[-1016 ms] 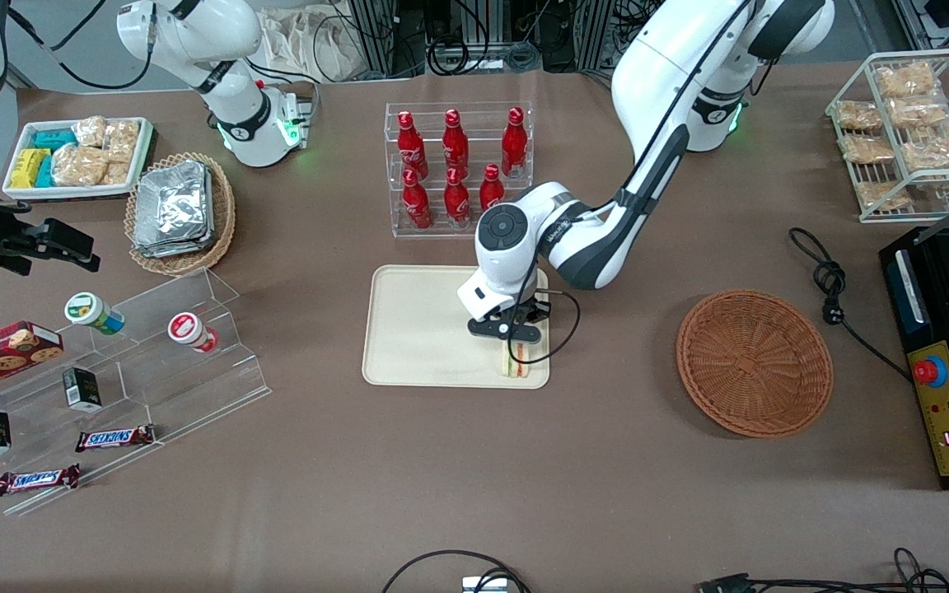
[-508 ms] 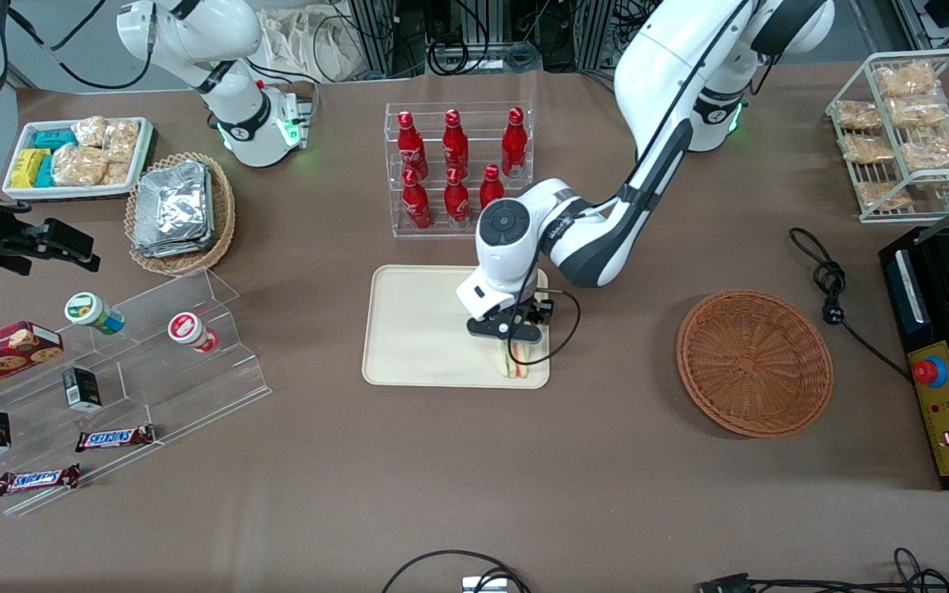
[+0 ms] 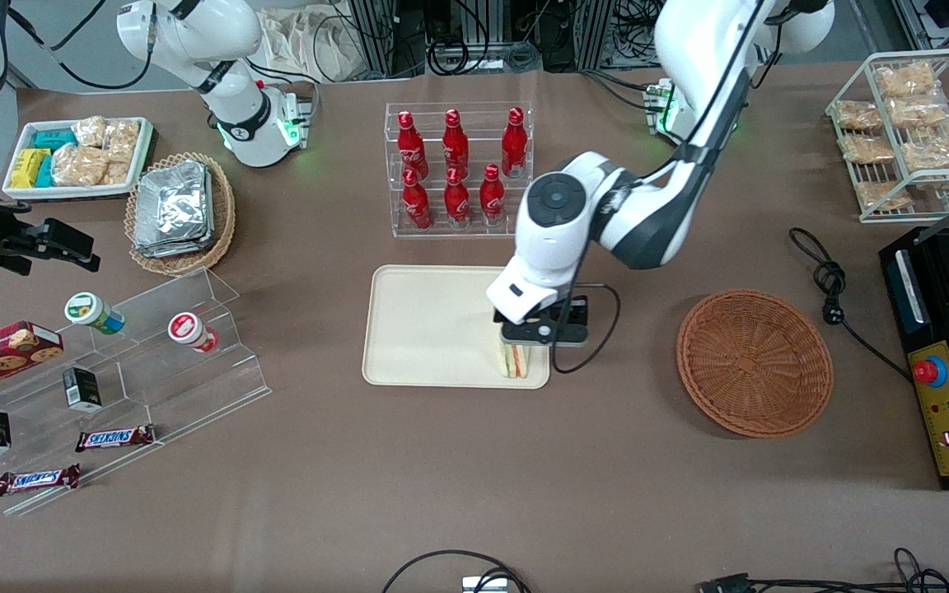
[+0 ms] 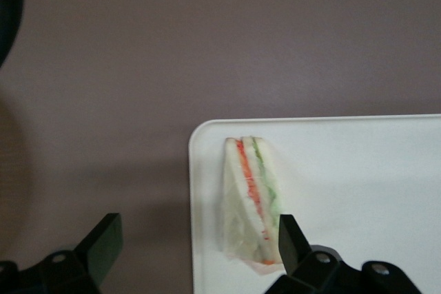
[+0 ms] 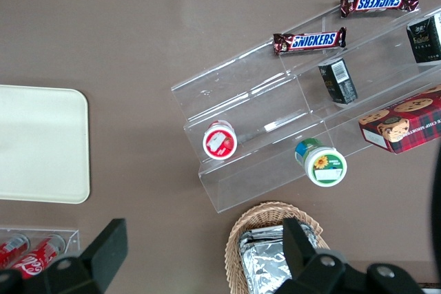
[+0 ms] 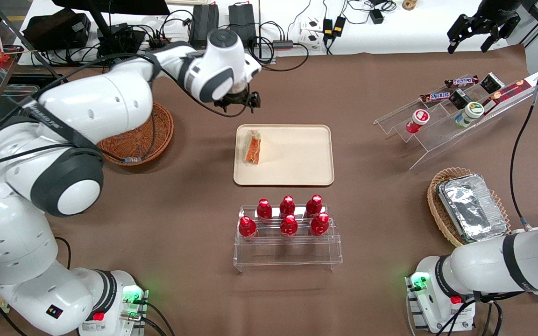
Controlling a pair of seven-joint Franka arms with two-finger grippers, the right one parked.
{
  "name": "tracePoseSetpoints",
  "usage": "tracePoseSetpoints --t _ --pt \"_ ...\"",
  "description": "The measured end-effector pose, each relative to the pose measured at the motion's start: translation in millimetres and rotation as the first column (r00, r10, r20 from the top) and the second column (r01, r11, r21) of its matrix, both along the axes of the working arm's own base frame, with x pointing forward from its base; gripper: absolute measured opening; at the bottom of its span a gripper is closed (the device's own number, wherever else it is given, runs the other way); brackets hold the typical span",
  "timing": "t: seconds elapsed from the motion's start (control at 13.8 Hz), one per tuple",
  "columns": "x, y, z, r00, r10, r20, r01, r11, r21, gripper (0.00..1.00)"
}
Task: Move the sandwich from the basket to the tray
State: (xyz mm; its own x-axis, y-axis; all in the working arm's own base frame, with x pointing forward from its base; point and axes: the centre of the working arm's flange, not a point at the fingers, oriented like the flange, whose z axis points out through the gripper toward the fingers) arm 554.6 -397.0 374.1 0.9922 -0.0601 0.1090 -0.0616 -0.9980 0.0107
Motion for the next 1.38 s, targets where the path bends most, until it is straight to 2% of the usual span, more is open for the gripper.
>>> tracePoseSetpoints --t 0.22,0.44,0.73,0.94,1.23,1.38 --pt "36 89 52 0.999 0.027 -0.033 -0.028 0.999 -0.036 1.0" --pt "49 176 107 0.992 0.116 -0.053 -0.117 0.993 -0.032 1.0" --pt "39 273 164 0.97 0.231 -0.081 -0.233 0.972 -0.018 1.0" --pt "27 323 195 0.983 0.172 -0.063 -0.169 0.984 0.049 1.0" --pt "0 331 227 0.984 0.157 -0.084 -0.153 0.987 0.054 1.0" --pt "-6 329 235 0.985 0.15 -0.082 -0.146 0.988 0.052 1.0"
